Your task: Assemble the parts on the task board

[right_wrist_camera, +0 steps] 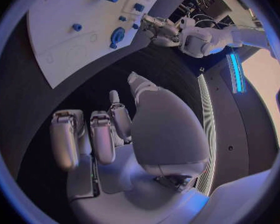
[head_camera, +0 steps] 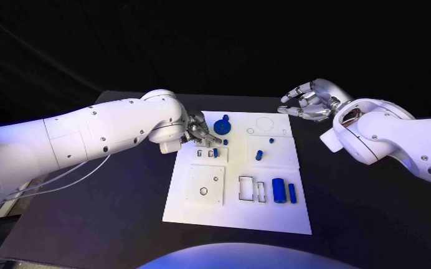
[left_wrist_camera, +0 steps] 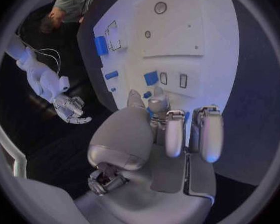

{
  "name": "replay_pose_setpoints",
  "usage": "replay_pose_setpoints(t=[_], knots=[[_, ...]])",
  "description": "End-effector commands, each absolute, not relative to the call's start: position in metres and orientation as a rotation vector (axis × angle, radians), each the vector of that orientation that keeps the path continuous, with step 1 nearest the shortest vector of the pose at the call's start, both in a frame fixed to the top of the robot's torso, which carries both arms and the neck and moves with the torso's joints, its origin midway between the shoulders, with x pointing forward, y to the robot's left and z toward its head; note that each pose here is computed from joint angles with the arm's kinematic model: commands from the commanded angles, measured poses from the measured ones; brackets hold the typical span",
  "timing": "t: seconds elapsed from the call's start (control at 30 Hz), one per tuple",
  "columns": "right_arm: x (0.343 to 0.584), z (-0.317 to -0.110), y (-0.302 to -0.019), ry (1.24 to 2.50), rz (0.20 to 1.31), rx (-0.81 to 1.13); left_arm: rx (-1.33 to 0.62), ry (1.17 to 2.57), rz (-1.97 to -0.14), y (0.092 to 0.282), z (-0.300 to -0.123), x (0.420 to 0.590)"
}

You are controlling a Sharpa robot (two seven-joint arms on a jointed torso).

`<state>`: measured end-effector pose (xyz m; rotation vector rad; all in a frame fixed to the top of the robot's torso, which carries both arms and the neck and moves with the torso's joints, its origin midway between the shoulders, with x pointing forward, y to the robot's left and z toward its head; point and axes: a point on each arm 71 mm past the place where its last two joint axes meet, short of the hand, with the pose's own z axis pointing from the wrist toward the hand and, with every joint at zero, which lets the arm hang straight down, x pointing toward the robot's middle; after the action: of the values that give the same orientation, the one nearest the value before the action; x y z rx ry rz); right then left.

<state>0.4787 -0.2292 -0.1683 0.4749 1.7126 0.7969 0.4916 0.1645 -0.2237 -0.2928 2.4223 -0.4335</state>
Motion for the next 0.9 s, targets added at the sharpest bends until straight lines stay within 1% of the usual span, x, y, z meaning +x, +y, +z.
replay_pose_setpoints(t=[0.03,0.37,0.9], knots=[[0.479,-0.169,-0.228,1.725,0.794,0.455,-0.254,2.459,-0.386,0.163,-0.225,0.492],[0.479,-0.169,-0.227,1.728,0.792,0.453,-0.234,2.494,-0.369,0.158,-0.230,0.494],[0.480,-0.169,-0.227,1.732,0.789,0.452,-0.215,2.529,-0.380,0.150,-0.234,0.493]])
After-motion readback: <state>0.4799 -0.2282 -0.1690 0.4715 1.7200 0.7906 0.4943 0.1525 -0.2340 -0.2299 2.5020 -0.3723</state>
